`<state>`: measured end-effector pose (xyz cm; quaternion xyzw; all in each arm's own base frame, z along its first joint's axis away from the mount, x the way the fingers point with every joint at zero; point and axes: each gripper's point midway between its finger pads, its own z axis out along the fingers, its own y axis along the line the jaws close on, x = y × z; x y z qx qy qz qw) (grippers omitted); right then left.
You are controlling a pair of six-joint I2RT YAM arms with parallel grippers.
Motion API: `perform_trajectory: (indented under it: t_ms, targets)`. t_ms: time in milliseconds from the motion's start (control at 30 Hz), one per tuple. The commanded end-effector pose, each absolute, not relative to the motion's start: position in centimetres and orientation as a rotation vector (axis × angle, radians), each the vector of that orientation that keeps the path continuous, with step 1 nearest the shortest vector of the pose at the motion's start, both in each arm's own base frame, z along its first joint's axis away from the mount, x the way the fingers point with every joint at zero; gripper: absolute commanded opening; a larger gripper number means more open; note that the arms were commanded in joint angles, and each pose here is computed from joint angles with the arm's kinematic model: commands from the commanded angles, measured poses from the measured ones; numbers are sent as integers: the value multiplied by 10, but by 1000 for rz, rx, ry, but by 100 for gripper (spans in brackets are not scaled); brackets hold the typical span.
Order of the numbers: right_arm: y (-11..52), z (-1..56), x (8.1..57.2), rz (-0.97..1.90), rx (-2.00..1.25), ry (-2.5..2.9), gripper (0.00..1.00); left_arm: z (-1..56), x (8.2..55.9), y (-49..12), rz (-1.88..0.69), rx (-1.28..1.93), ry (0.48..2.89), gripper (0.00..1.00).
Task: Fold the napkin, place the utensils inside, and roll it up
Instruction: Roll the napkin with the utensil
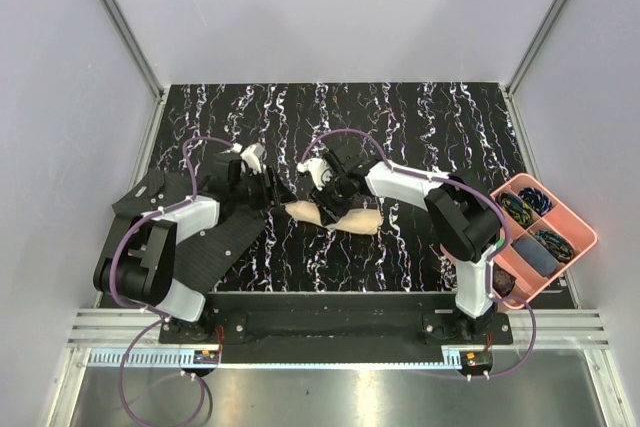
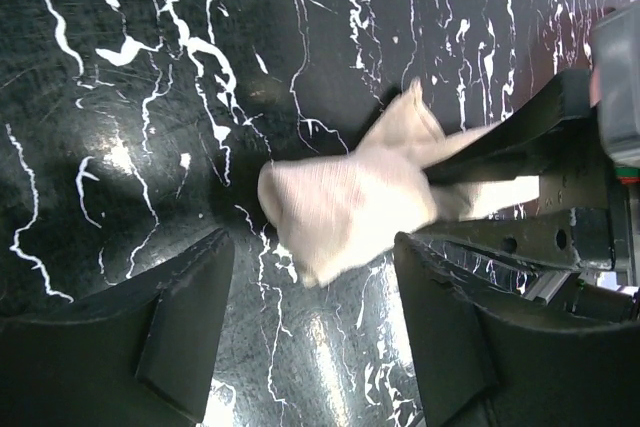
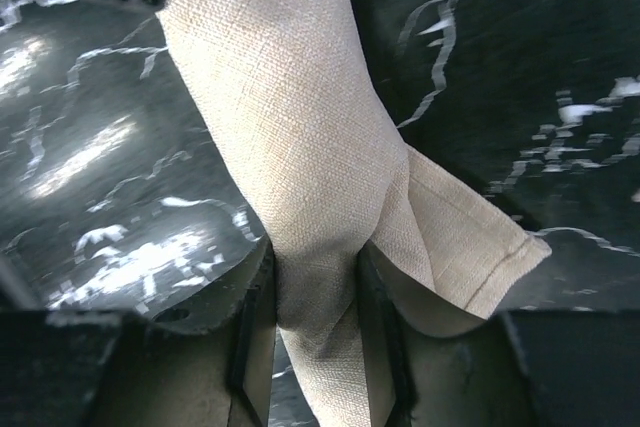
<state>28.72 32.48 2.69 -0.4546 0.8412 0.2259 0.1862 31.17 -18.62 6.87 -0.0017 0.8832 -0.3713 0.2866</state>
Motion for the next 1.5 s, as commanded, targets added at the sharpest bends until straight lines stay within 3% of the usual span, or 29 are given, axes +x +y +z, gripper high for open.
perform_trajectory:
  t_ms: [0,233,567,833,1000,1100,1300,1467]
  targets:
    - [325,28,260,858,-1273,2500,36,89,318,-194,-1052,81,2225,65]
    - [326,26,265,976,-1221,2540,35,80,303,-205,-1174,94,2246,49]
    - [329,20,265,1114,-1186,2572,36,69,301,-215,-1239,92,2248,49]
    - [329,20,260,1243,-1166,2582,38,69,313,-218,-1242,95,2228,26]
    - [327,39,276,1174,-1118,2554,57,62,315,-216,-1218,68,2280,6]
    - [322,52,296,1019,-1074,2540,65,56,317,-215,-1198,37,2326,0]
    - [315,86,325,752,-999,2410,70,50,321,-212,-1164,-17,2394,0]
    - [322,104,314,606,-1082,2215,75,46,322,-213,-1164,-36,2447,0]
